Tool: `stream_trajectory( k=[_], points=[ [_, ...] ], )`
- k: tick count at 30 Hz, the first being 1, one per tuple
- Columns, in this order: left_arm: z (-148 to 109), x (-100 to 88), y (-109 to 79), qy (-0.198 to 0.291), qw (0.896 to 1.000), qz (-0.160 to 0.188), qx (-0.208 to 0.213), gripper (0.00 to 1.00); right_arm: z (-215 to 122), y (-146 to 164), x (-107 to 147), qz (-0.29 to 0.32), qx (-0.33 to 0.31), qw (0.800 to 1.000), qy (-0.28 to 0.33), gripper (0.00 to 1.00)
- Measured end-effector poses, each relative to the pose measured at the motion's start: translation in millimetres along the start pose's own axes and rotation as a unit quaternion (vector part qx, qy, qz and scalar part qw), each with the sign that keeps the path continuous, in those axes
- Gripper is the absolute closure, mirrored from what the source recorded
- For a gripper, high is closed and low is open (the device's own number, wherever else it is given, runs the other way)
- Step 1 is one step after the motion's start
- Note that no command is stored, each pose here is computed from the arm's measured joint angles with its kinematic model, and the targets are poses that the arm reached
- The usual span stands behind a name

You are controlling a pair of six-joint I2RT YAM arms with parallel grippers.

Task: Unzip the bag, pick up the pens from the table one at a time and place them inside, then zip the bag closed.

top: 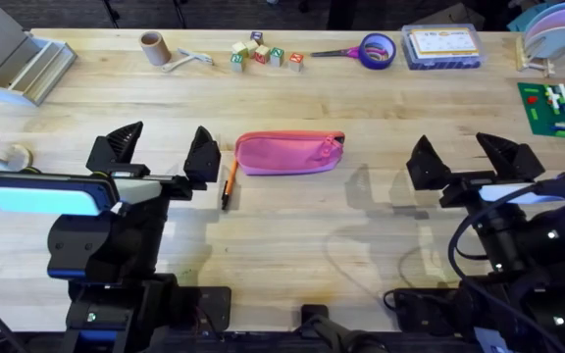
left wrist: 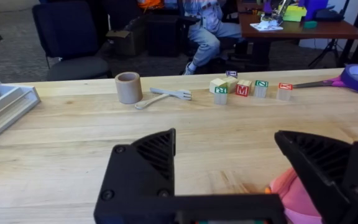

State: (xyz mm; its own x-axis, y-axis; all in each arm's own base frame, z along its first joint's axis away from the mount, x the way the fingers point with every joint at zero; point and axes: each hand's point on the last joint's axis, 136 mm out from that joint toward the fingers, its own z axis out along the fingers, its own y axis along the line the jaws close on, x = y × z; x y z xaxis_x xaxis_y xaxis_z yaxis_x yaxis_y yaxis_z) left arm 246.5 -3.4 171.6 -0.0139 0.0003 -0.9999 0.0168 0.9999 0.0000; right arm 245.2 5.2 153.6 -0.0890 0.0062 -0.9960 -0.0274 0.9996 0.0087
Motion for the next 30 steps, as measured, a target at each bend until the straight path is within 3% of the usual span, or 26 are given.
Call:
stream_trajectory(
  k=[14,19,20,21,23,24,30],
  points=[
    [0.0,-3.5,-0.1,-0.007,1.000,0.000,0.000,0.008,0.0,0.1,-1.1,0.000,0.000,1.000,-0.002,0.003],
    [-5.1,6.4,-0.2,0.046,0.999,0.009,0.001,0.008,-0.8,4.7,-2.0,0.000,-0.014,1.000,0.000,0.003],
    [-6.7,-0.4,-0.2,0.050,0.999,0.011,0.001,0.008,-1.9,5.2,-3.5,0.000,-0.015,1.000,0.003,0.003],
    [-11.1,-34.6,-0.2,0.038,0.999,0.014,0.001,0.008,-8.3,5.4,-21.4,-0.004,-0.015,1.000,0.006,0.004],
    [-14.1,-63.5,-0.2,0.030,0.999,0.015,0.001,0.008,-16.3,5.8,-44.8,-0.009,-0.015,1.000,0.005,0.004],
    [-14.9,-94.7,-0.3,0.041,0.999,0.017,0.001,0.008,-29.9,6.4,-83.0,-0.017,-0.015,1.000,0.009,0.004],
    [-2.5,-123.6,-0.2,0.112,0.993,0.018,0.003,0.008,-44.6,7.2,-139.0,-0.019,-0.016,0.999,0.045,0.004]
  ],
)
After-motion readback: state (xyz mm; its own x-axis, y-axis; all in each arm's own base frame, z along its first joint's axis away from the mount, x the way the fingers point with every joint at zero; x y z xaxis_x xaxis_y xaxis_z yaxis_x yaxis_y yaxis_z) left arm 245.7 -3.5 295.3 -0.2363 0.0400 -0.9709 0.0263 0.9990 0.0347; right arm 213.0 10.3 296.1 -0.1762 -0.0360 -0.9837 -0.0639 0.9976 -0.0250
